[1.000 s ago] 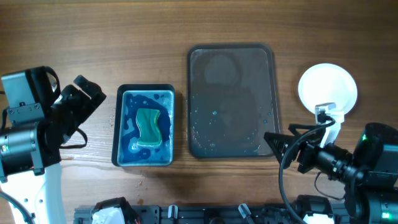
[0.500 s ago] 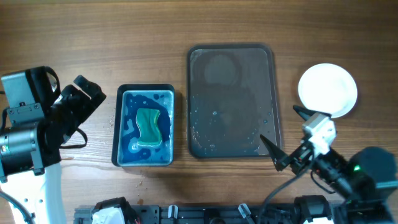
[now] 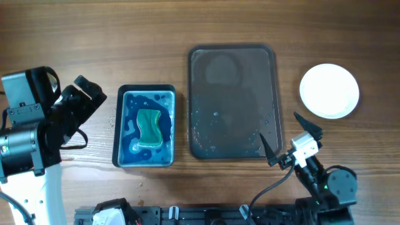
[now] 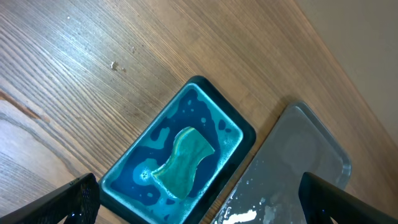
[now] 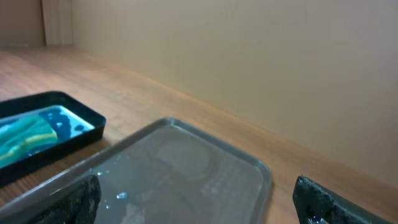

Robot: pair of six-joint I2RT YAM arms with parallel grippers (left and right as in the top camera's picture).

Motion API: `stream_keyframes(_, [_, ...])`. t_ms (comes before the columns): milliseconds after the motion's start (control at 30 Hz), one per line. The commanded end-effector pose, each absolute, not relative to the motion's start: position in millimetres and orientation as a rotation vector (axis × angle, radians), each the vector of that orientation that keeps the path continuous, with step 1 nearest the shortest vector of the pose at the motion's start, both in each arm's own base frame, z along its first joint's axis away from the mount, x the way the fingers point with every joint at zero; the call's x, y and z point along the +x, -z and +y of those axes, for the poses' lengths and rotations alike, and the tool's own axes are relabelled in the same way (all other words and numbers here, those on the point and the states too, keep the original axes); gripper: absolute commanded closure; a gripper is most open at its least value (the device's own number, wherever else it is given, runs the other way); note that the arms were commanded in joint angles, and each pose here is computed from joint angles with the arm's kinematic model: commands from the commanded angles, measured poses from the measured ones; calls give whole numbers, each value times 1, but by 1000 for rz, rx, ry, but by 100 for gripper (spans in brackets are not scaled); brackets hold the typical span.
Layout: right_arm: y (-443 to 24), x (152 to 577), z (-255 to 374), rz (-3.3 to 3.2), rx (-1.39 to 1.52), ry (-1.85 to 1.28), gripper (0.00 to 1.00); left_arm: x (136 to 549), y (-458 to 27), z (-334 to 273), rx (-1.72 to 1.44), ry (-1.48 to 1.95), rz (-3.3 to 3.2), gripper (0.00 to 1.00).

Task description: Clean dirty plates on tray and stack at the side

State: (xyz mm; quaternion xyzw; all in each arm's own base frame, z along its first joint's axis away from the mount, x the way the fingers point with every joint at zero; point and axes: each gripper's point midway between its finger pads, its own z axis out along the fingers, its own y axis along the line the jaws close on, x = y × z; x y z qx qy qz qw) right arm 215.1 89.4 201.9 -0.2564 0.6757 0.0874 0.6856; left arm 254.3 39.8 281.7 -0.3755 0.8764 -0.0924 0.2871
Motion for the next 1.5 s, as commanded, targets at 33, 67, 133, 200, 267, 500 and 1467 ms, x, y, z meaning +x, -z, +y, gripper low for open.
stream_keyframes(33, [-180, 223, 90, 1499, -569, -190, 0, 256, -286, 40, -1000, 262, 2329, 0])
stream_keyframes(67, [-179, 224, 91, 1484, -567, -187, 0, 256, -286, 40, -1000, 261, 2329, 0])
stream_keyframes(133, [-184, 226, 90, 1427, -567, -165, 0, 256, -286, 40, -1000, 261, 2329, 0])
stream_keyframes(200, [-183, 227, 90, 1433, -564, -162, 0, 256, -286, 40, -1000, 261, 2329, 0])
stream_keyframes(267, [-183, 227, 90, 1433, -565, -162, 0, 256, -286, 40, -1000, 261, 2329, 0])
stream_keyframes(500, [-182, 227, 90, 1436, -565, -163, 0, 256, -286, 40, -1000, 261, 2329, 0])
stream_keyframes(1467, [-182, 227, 90, 1436, -565, -163, 0, 237, -368, -12, -518, 404, 1996, 0])
